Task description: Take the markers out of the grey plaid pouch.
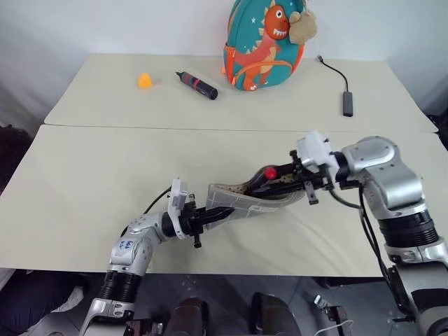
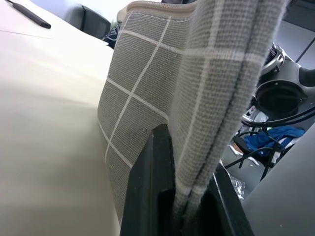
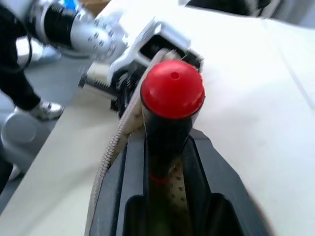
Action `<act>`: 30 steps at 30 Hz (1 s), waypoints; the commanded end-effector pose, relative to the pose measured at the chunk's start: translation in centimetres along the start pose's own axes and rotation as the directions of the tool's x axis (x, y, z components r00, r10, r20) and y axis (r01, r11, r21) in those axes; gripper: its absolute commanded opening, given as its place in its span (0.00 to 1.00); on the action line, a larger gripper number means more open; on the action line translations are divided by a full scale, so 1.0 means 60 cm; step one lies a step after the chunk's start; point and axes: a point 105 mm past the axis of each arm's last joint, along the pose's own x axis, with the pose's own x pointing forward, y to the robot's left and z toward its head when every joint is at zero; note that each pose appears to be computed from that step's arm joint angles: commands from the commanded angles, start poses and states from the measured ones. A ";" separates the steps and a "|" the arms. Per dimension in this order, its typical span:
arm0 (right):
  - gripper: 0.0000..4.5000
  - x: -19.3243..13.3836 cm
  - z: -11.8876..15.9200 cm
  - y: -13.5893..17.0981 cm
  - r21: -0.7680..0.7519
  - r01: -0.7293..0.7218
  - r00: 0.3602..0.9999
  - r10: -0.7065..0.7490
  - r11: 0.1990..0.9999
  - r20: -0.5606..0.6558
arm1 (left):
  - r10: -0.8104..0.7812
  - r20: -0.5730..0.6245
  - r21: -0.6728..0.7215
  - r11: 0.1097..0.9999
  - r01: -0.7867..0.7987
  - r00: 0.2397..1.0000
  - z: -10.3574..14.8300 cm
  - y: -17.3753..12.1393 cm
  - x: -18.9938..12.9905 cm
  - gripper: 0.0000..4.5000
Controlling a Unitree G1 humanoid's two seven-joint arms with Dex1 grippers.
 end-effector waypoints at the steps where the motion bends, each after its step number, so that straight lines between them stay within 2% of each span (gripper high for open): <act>1: 0.12 -0.036 0.047 -0.016 -0.004 0.078 0.994 -0.077 0.997 0.074 | -0.021 0.000 0.026 0.999 0.021 1.000 0.003 -0.009 0.001 0.00; 5: 0.12 -0.087 0.060 -0.031 0.067 0.166 0.984 -0.170 0.984 0.051 | -0.033 -0.011 0.023 0.999 0.034 0.999 0.001 -0.014 -0.001 0.00; 10: 0.12 -0.217 0.044 -0.046 0.234 0.362 0.931 -0.334 0.903 -0.150 | -0.104 -0.032 0.021 0.994 0.105 0.994 -0.004 -0.030 0.000 0.00; 14: 0.12 -0.299 -0.005 -0.034 0.317 0.503 0.845 -0.379 0.804 -0.378 | -0.145 -0.013 0.050 0.988 0.146 0.989 0.001 -0.037 0.008 0.00; 18: 0.12 -0.376 -0.092 0.009 0.396 0.670 0.685 -0.318 0.628 -0.655 | -0.167 -0.038 0.056 0.984 0.169 0.985 -0.012 -0.036 0.020 0.00; 20: 0.12 -0.387 -0.119 0.023 0.404 0.698 0.642 -0.266 0.592 -0.719 | -0.168 -0.034 0.056 0.984 0.169 0.985 -0.013 -0.036 0.025 0.00; 24: 0.12 -0.386 -0.161 0.046 0.428 0.712 0.596 -0.158 0.556 -0.787 | -0.163 -0.024 0.061 0.985 0.164 0.986 -0.015 -0.036 0.031 0.00; 28: 0.12 -0.381 -0.213 0.038 0.367 0.775 0.520 -0.189 0.514 -0.833 | -0.122 0.008 0.136 0.984 0.120 0.993 -0.014 -0.033 0.036 0.00; 30: 0.12 -0.383 -0.221 0.029 0.329 0.798 0.493 -0.233 0.505 -0.838 | -0.101 0.024 0.177 0.980 0.095 0.995 -0.011 -0.031 0.038 0.00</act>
